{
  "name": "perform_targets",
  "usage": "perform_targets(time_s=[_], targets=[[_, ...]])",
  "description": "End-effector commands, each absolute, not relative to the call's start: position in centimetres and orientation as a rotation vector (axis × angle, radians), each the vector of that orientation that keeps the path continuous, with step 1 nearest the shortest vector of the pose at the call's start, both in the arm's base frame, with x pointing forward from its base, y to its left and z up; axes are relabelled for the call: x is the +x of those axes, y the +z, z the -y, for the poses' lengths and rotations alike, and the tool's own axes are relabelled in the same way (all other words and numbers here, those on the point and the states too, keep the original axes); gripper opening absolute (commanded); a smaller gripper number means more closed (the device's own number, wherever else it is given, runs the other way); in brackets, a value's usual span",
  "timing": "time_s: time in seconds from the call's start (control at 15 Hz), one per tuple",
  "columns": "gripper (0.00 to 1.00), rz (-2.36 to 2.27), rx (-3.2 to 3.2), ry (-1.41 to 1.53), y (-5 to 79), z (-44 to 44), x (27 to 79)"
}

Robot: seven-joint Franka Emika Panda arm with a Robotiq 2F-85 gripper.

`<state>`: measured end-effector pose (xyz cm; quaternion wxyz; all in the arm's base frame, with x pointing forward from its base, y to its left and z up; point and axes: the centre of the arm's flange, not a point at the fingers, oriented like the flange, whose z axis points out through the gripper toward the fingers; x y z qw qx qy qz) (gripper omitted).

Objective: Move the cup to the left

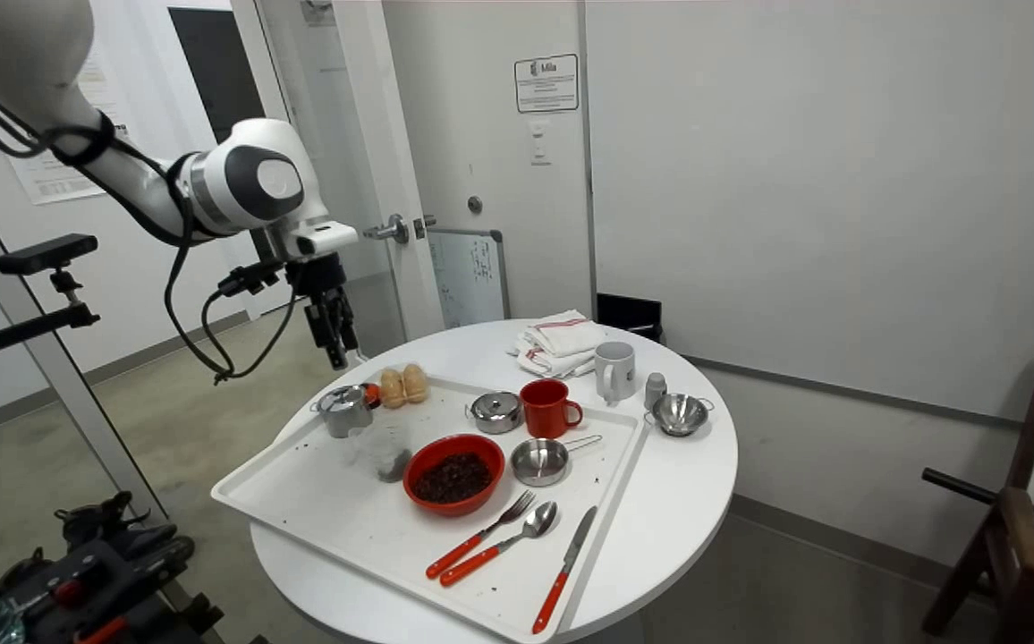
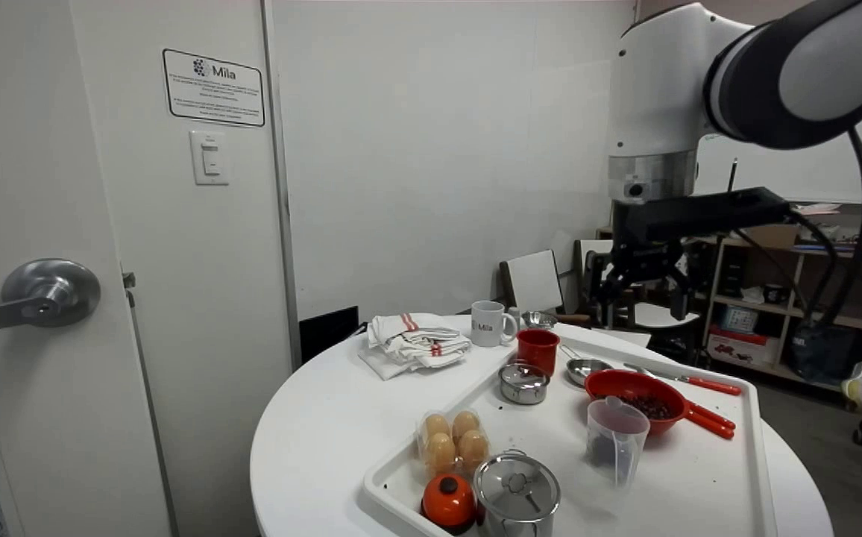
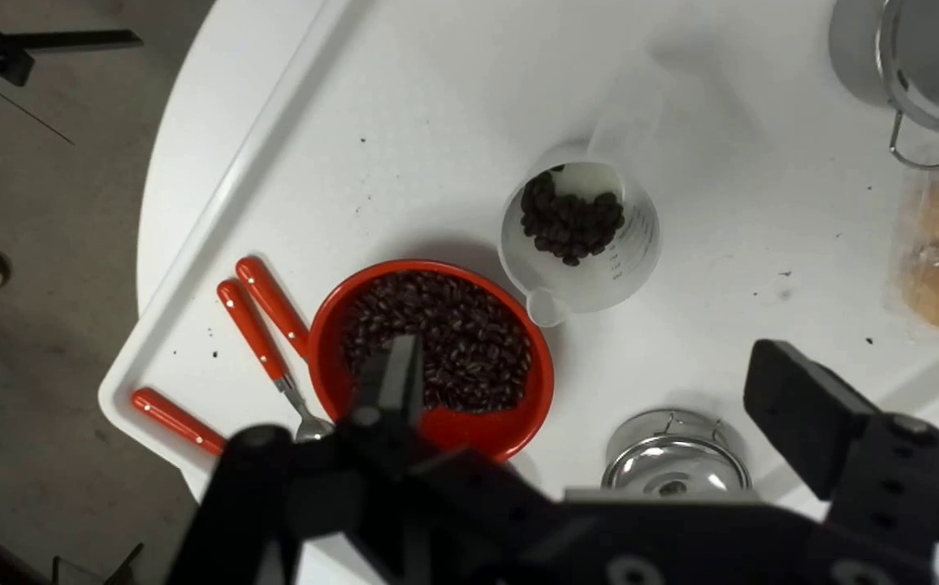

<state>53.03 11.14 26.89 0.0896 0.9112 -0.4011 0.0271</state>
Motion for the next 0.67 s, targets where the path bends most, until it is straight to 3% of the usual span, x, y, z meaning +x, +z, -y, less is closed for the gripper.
perform_targets(time_s=[0.0, 0.6], targets=[[1.0, 1.223, 2.636, 0.122, 23.3, -13.4, 55.8], [1.0, 1.233, 2.598, 0.026, 17.7, -13.3, 54.8]])
